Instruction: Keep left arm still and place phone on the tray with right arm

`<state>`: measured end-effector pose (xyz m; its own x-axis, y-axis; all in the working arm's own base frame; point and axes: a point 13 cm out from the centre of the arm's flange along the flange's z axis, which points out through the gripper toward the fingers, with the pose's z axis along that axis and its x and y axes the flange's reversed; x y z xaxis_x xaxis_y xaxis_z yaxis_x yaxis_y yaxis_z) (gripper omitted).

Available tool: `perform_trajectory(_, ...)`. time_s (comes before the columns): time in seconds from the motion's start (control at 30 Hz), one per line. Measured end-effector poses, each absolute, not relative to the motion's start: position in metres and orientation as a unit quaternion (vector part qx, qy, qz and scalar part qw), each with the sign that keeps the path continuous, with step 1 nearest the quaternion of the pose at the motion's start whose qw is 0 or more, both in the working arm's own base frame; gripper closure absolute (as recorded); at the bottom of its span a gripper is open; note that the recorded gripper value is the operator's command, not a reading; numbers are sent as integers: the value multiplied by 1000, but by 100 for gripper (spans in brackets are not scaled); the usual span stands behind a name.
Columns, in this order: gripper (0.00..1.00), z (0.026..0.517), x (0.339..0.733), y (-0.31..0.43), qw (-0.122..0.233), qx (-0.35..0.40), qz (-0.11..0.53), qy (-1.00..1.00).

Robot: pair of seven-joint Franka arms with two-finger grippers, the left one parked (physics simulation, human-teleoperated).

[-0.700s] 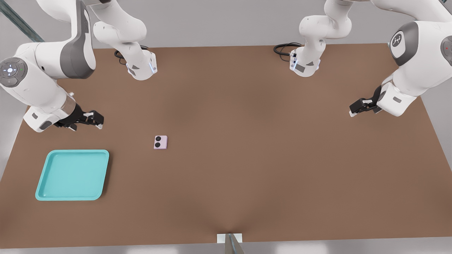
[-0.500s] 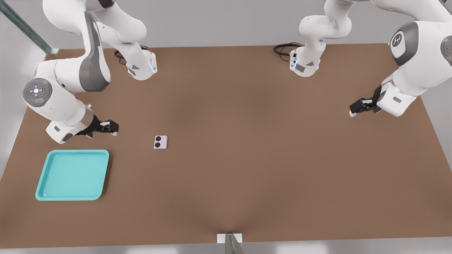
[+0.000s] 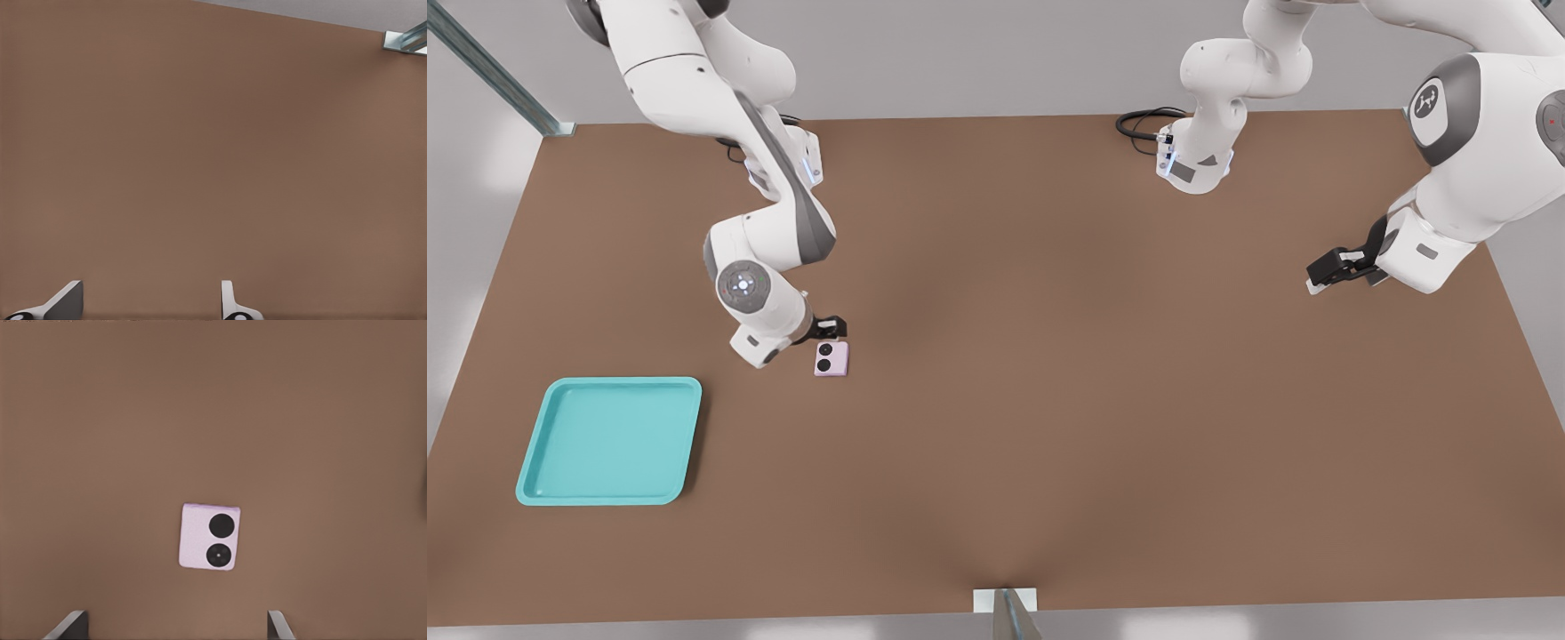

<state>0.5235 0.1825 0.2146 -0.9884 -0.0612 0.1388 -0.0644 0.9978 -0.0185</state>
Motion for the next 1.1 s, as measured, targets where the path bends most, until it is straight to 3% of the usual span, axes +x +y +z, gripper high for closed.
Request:
perform_trajectory(0.27, 0, 167, 536, 203, 50, -29, -10, -998)
perform_trajectory(0.5, 0, 134, 516, 205, 58, -65, -11, -996)
perform_trajectory(1.1, 0, 84, 512, 184, 64, -126, -18, -990)
